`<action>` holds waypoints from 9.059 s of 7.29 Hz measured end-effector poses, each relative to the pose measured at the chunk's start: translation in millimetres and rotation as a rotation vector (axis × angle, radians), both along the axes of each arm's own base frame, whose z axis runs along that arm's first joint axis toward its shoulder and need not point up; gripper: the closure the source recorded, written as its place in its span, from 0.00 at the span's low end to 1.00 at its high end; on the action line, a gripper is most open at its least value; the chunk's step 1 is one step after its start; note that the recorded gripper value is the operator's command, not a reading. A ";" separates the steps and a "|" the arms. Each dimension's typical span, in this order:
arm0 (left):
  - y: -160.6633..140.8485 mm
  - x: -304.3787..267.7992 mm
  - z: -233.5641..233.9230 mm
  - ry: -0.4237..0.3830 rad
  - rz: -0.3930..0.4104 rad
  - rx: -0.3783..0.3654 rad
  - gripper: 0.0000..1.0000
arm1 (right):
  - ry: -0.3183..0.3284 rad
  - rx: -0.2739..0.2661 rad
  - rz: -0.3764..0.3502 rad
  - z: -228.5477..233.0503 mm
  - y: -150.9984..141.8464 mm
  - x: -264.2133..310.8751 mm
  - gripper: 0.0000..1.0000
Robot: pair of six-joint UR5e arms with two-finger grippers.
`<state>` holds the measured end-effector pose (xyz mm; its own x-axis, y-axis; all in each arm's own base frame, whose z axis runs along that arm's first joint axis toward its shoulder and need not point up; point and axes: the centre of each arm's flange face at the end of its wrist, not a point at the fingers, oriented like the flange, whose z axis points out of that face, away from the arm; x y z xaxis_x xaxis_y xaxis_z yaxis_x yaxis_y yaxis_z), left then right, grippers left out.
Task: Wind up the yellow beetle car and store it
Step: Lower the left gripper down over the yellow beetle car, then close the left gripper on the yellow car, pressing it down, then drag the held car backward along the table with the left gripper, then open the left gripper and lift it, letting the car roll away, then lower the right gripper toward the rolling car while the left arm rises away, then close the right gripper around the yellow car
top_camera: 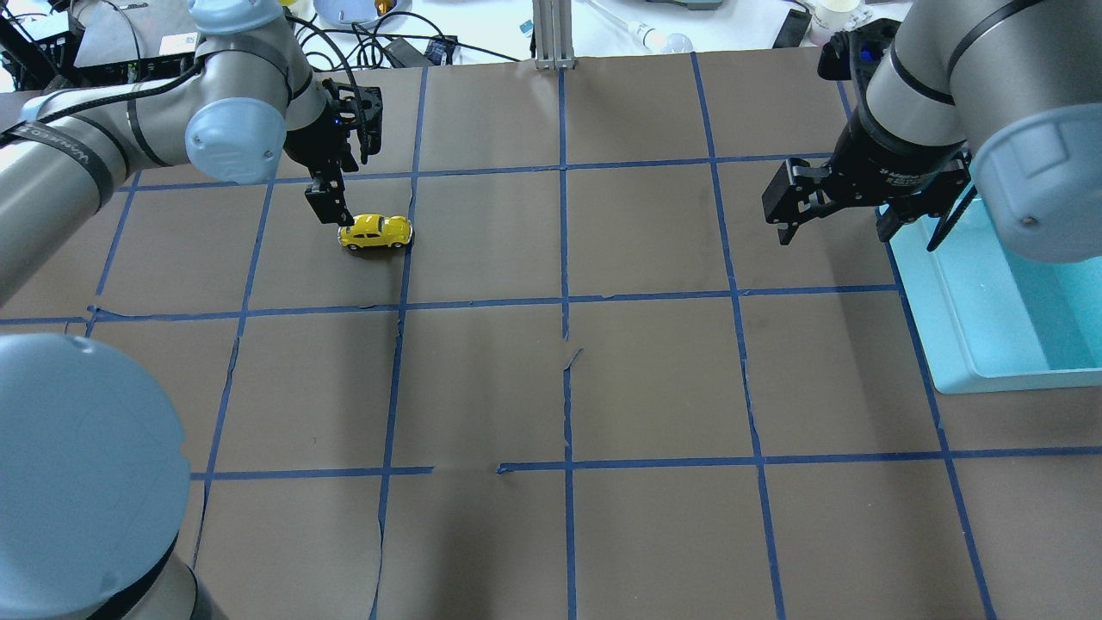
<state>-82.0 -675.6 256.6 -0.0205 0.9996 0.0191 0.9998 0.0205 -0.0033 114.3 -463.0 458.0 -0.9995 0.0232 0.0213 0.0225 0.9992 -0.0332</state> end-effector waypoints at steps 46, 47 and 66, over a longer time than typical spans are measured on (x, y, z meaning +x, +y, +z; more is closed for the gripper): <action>-24.6 110.7 -64.9 -0.013 -0.064 0.005 0.00 | 0.006 0.005 -0.005 -2.7 -0.2 -1.5 0.00; -24.5 110.9 -64.9 -0.012 -0.062 0.006 0.00 | 0.005 0.005 -0.004 -2.3 -0.1 -1.2 0.00; 183.5 -55.8 234.5 0.037 1.608 0.033 0.00 | 0.059 -0.049 0.933 -137.0 -121.0 -32.2 0.00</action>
